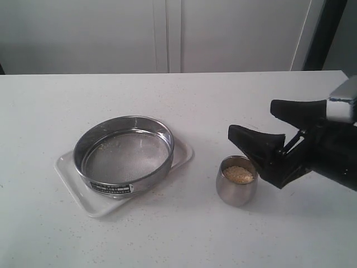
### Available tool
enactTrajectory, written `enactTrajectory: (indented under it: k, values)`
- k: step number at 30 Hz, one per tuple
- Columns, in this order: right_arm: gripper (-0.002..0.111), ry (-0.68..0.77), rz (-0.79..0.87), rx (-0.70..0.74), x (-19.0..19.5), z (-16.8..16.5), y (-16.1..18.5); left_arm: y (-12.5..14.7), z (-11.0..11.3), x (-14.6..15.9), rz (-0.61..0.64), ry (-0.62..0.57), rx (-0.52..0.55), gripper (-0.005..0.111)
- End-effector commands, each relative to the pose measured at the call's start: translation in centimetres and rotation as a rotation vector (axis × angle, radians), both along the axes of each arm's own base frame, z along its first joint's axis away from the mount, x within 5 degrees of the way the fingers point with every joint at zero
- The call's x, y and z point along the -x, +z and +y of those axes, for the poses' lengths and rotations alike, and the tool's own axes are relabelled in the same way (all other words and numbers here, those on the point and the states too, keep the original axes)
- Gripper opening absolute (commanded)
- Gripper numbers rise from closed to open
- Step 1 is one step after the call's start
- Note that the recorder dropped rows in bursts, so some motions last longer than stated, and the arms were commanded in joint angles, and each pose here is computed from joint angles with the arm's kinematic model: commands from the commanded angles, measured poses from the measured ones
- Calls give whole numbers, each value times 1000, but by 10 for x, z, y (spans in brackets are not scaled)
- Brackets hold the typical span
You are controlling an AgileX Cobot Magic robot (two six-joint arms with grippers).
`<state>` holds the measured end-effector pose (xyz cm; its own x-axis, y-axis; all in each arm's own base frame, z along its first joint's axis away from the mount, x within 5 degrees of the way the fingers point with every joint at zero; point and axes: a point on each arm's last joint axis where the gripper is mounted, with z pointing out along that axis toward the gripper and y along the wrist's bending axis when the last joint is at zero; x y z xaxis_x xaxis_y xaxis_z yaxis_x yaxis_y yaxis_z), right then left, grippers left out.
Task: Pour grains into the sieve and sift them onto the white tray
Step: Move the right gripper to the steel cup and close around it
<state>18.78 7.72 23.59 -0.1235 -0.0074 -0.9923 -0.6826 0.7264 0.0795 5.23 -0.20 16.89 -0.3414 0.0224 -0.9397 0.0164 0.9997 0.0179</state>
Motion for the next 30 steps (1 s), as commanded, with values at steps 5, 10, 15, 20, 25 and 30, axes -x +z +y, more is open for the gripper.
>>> enactTrajectory:
  k: [5, 10, 15, 20, 25, 30]
  values:
    - [89, 28, 13, 116, -21, 3, -25, -2, 0, 0, 3, 1, 11, 0]
    - [89, 40, 29, 126, -29, 5, -40, -2, 0, 0, 3, 1, 11, 0]
    - [89, 51, 71, 124, -38, 7, -52, -2, 0, 0, 3, 1, 11, 0]
    - [89, 59, 134, 148, -44, 7, -71, -2, 0, 0, 3, 1, 11, 0]
    - [89, 84, 152, 197, -46, 8, -88, -2, 0, 0, 3, 1, 11, 0]
    - [89, 103, 169, 247, -50, 8, -105, -2, 0, 0, 3, 1, 11, 0]
